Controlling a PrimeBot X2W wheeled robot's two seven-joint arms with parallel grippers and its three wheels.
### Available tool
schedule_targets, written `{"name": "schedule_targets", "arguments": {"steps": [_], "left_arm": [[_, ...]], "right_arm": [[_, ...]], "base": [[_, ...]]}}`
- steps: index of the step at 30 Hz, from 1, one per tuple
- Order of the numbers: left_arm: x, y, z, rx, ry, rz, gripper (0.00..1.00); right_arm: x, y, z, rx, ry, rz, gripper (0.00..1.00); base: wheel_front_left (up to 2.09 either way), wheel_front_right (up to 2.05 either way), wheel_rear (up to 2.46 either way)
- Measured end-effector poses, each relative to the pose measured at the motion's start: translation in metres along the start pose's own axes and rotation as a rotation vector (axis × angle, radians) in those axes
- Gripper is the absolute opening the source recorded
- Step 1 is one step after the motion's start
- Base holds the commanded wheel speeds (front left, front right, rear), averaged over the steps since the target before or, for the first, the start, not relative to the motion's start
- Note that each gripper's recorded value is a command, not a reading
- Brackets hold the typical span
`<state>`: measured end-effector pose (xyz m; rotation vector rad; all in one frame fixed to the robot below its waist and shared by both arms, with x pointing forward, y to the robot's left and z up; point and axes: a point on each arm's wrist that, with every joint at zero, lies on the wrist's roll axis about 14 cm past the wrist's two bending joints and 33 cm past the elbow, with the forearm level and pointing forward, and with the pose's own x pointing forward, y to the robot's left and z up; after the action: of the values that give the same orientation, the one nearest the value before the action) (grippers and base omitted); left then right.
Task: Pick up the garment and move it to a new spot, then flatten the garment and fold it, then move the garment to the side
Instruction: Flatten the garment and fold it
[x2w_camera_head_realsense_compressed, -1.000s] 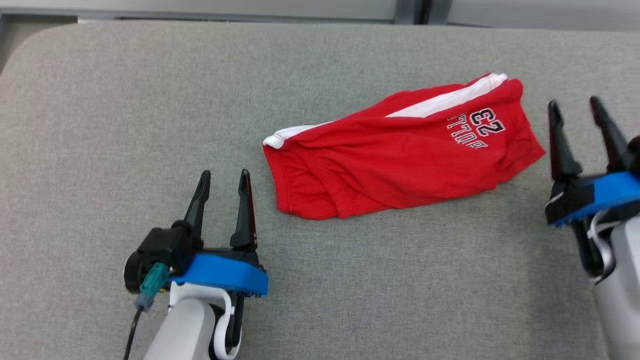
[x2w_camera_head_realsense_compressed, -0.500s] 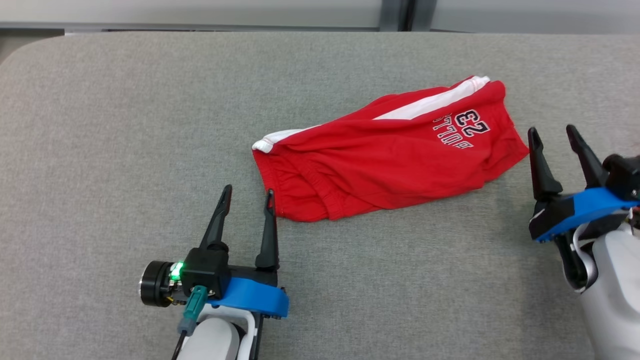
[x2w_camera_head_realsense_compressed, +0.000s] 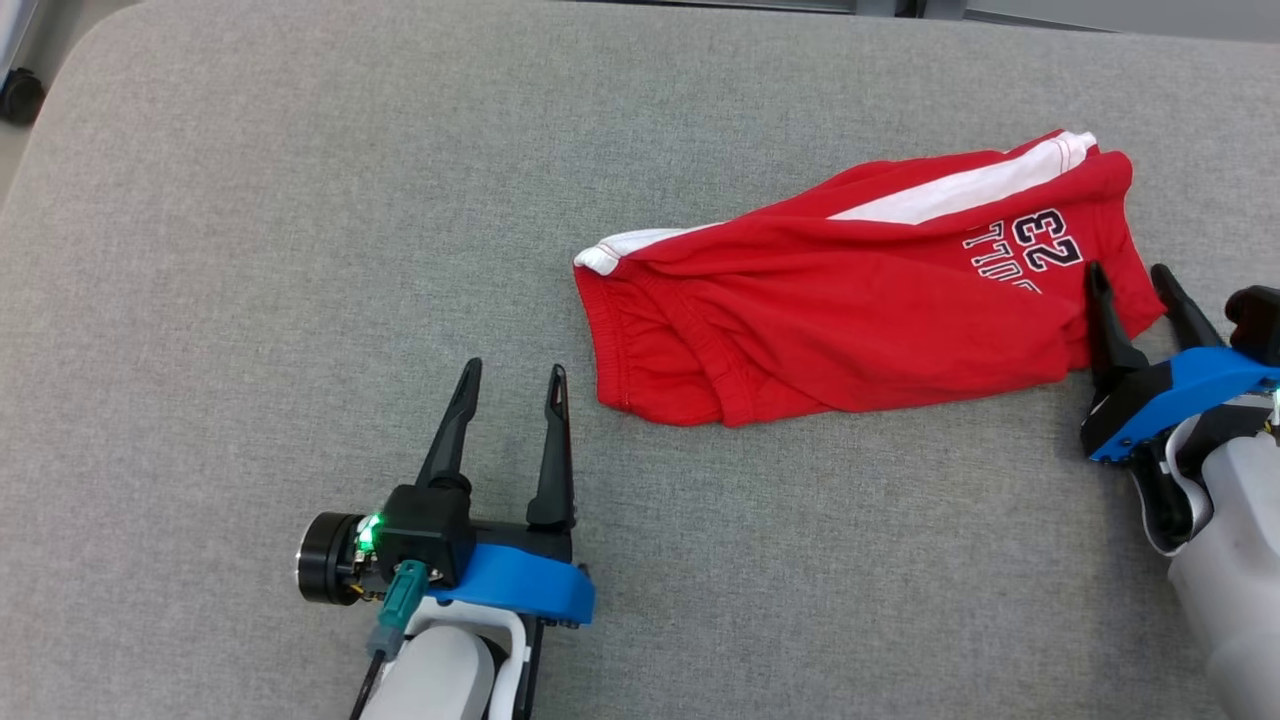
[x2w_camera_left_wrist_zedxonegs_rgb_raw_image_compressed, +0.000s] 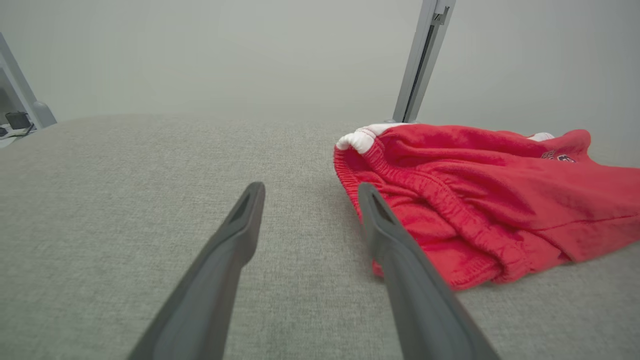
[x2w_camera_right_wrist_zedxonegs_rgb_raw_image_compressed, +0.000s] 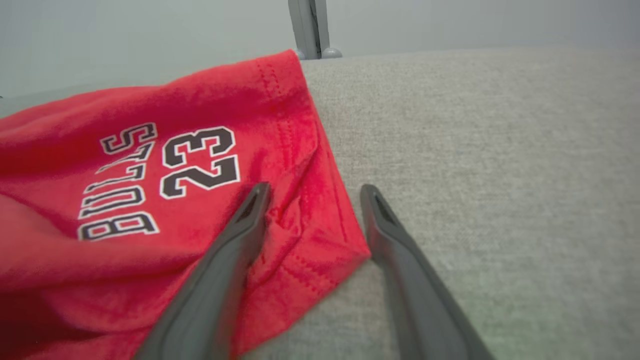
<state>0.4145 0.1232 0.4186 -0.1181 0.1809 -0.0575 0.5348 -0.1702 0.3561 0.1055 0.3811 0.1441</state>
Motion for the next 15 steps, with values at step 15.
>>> {"name": "schedule_targets", "arguments": {"steps": [15], "left_arm": [[-0.005, -0.016, 0.019, -0.036, -0.05, -0.054, 1.0]], "right_arm": [[-0.075, -0.028, 0.002, 0.215, -0.093, -0.122, 0.0]], "base": [[0.0, 0.0, 0.0]]}}
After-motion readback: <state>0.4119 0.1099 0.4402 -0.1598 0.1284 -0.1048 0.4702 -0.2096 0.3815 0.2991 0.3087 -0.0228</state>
